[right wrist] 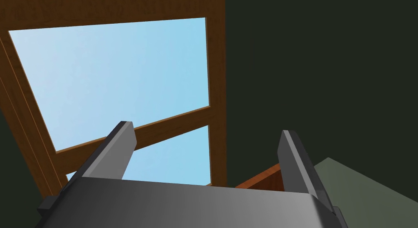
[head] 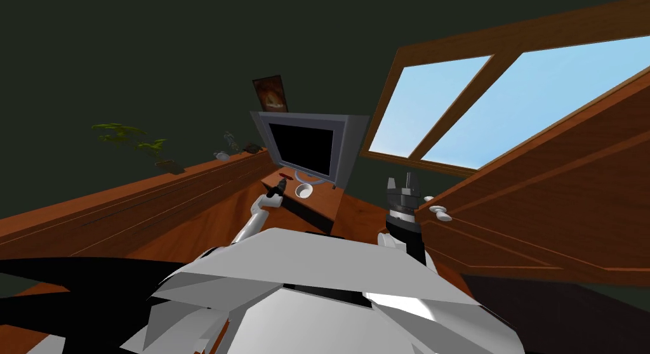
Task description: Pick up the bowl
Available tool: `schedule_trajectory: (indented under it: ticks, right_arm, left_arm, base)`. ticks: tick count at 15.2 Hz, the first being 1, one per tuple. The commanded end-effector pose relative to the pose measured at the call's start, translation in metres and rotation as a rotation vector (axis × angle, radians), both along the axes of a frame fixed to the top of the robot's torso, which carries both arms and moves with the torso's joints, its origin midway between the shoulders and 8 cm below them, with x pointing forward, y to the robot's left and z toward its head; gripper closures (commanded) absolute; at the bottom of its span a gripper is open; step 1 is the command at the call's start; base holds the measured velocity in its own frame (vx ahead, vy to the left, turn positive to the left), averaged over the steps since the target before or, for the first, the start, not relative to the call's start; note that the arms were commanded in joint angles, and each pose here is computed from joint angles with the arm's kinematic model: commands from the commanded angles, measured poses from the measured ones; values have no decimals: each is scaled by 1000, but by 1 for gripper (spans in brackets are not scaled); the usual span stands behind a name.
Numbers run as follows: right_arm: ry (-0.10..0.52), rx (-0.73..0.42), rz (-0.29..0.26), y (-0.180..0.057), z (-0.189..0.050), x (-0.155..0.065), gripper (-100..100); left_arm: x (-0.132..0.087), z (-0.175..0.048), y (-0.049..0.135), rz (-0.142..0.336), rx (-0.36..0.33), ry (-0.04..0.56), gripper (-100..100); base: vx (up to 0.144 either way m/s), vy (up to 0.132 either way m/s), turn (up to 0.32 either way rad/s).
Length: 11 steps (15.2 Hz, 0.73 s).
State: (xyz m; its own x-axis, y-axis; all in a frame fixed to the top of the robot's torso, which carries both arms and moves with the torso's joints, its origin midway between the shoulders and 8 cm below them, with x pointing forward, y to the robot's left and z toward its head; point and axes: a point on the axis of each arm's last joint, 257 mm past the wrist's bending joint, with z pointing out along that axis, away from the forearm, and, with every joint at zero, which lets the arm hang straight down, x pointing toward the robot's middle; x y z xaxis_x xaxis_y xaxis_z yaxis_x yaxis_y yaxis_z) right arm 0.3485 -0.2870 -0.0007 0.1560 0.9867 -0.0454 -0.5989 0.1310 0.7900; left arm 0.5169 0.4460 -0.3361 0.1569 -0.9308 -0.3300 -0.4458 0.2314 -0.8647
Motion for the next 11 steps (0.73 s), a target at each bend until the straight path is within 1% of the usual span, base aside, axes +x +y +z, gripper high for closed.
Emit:
schedule_trajectory:
  ticks: [1,2,3,4,5,7,8,9,10,11]
  right_arm:
    - [0,0,0,0,0,0,0]
    - [0,0,0,0,0,0,0]
    - [0,0,0,0,0,0,0]
    - [0,0,0,0,0,0,0]
    - [0,0,0,0,0,0,0]
    - [0,0,0,0,0,0,0]
    - [0,0,0,0,0,0,0]
    - [0,0,0,0,0,0,0]
    - [0,0,0,0,0,0,0]
    - [0,0,0,0,0,0,0]
  left_arm:
    - [-4,-19,3,19,-13,53,-100]
    - [-2,-27,4,33,-25,84,-100]
    - [-7,-36,6,40,-30,108,-100]
    - [-4,-42,5,51,-42,134,-100]
    - [-11,-53,7,59,-47,162,-100]
    - [-11,-53,7,59,-47,162,-100]
    - [-11,-64,7,73,-62,202,-100]
    - [-15,-70,7,77,-64,214,-100]
    - [-14,-76,5,87,-78,246,-100]
    - [-20,-85,7,92,-82,266,-100]
  base:
    - [13,-16,-74]
    - [14,-19,-100]
    - [15,-16,-83]
    - [20,-18,-97]
    - [20,-17,-76]
    - [9,-9,2]
    - [6,-12,-47]
    - [8,-13,-80]
    - [12,-14,-105]
    - [16,-15,-77]
